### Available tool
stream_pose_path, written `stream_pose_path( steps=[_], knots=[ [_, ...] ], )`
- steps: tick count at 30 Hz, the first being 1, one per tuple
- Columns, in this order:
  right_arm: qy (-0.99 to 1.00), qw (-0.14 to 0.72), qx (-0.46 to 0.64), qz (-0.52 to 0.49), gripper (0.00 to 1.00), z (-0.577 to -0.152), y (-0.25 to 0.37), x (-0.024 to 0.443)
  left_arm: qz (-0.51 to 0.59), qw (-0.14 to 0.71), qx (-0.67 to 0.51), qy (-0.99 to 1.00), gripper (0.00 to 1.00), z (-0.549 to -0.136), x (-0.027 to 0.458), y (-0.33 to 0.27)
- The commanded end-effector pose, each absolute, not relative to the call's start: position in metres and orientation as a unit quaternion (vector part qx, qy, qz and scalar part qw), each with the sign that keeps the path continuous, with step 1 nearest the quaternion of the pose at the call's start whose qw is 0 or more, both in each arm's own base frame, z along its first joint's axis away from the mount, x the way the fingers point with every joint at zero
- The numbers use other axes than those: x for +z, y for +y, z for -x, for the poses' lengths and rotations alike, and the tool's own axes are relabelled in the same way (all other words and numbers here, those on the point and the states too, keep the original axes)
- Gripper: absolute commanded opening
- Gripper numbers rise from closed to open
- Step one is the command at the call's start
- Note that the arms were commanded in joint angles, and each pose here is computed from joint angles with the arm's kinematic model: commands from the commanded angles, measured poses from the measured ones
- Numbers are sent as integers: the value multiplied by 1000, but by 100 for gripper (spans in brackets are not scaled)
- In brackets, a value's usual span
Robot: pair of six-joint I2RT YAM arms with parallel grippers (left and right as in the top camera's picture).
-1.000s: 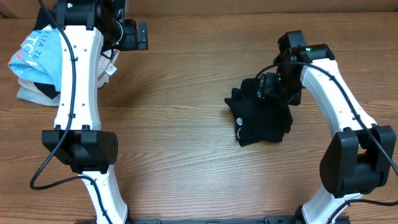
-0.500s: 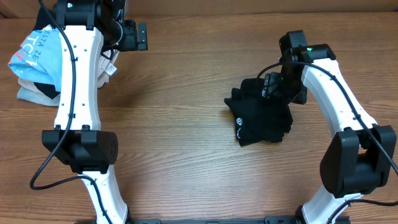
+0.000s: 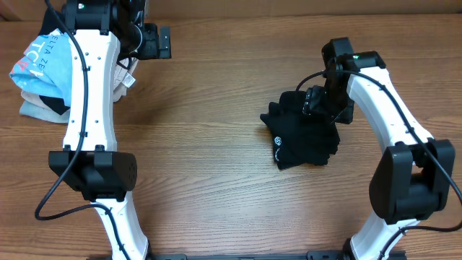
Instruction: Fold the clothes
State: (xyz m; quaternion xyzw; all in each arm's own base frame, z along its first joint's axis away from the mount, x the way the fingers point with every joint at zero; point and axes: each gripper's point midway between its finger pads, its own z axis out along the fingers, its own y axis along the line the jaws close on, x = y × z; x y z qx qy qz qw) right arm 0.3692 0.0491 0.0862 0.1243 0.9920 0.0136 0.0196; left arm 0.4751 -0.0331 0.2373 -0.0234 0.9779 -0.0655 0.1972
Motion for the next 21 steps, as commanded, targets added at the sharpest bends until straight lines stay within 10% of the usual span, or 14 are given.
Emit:
stream_pose_path(
  steps=[1,5,10,21],
  knots=[
    [992,19,16,-128,66,-371,50,85,14,208,-58,976,100,-475,245,-32],
    [991,17,16,-128,49,-371,50,85,14,208,-58,976,100,-475,245,-32],
    [991,20,16,-133,4,-367,46,103,14,208,-58,976,100,-474,245,-32],
    [982,35,16,-187,4,-349,-9,149,14,208,-58,976,100,-474,245,-32]
  ],
)
